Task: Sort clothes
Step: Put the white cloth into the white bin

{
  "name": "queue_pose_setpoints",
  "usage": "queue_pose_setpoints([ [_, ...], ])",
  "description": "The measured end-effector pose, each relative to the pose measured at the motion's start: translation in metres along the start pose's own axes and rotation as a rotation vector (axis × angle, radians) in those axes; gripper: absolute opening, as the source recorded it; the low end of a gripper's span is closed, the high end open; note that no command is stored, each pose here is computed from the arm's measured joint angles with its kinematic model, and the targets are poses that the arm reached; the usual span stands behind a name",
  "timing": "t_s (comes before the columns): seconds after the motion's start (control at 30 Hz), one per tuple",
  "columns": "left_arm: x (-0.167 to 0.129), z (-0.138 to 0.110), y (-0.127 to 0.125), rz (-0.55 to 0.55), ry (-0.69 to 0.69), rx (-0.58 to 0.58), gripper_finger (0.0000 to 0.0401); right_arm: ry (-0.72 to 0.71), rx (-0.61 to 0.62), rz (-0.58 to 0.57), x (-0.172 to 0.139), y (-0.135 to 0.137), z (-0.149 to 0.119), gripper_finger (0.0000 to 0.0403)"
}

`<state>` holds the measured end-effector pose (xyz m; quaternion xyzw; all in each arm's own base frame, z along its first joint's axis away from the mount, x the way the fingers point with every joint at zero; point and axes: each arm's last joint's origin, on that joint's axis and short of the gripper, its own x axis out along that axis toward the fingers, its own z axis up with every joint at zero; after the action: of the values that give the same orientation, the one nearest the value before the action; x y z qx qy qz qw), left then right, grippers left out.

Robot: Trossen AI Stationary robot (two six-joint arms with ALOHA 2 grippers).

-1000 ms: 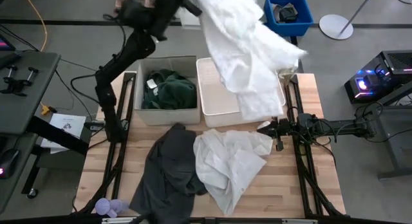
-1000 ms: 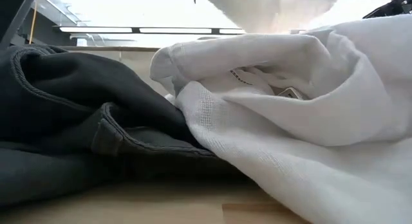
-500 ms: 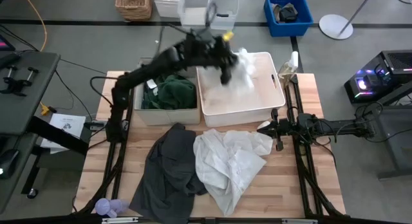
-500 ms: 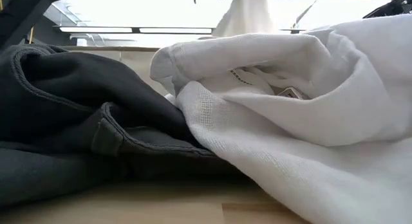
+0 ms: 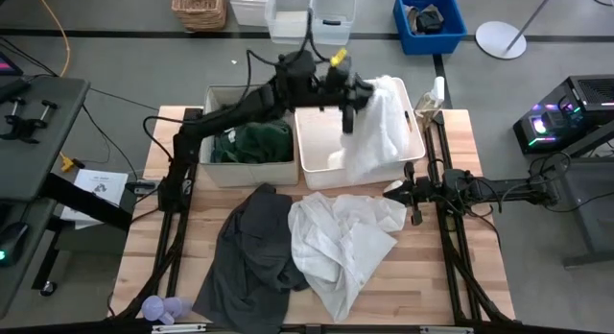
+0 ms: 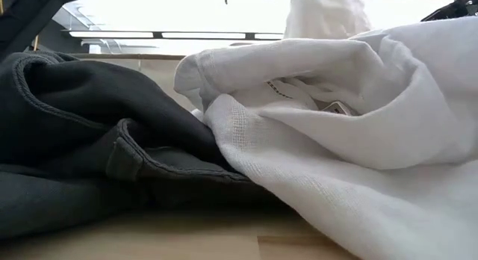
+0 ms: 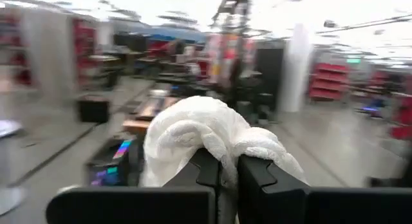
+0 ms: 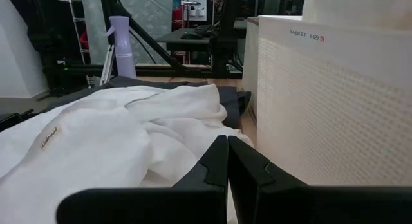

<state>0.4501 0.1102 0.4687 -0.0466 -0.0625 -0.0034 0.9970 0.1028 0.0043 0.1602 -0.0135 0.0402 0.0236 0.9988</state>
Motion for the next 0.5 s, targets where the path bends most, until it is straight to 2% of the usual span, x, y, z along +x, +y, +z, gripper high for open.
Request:
queue_pose_setpoints([
  [0.1, -0.013, 0.0, 0.029, 0.172, 0.079, 0.022, 0.0008, 0.0, 0.0, 0.0, 0.0, 0.0, 0.0, 0.0],
  [0.17, -0.021, -0.008, 0.05, 0.291, 0.19, 0.036, 0.0009, 0.0, 0.0, 0.0, 0.0, 0.0, 0.0, 0.0],
  [0.23, -0.029, -0.021, 0.066, 0.349, 0.328, 0.009, 0.0013, 0.0, 0.0, 0.0, 0.0, 0.0, 0.0, 0.0],
  [0.37, -0.031, -0.052, 0.077, 0.371, 0.526, -0.091, 0.0058, 0.0, 0.0, 0.0, 0.0, 0.0, 0.0, 0.0],
  [0.5, -0.02, -0.076, 0.063, 0.28, 0.642, -0.069, 0.0133, 0.0, 0.0, 0.0, 0.0, 0.0, 0.0, 0.0],
])
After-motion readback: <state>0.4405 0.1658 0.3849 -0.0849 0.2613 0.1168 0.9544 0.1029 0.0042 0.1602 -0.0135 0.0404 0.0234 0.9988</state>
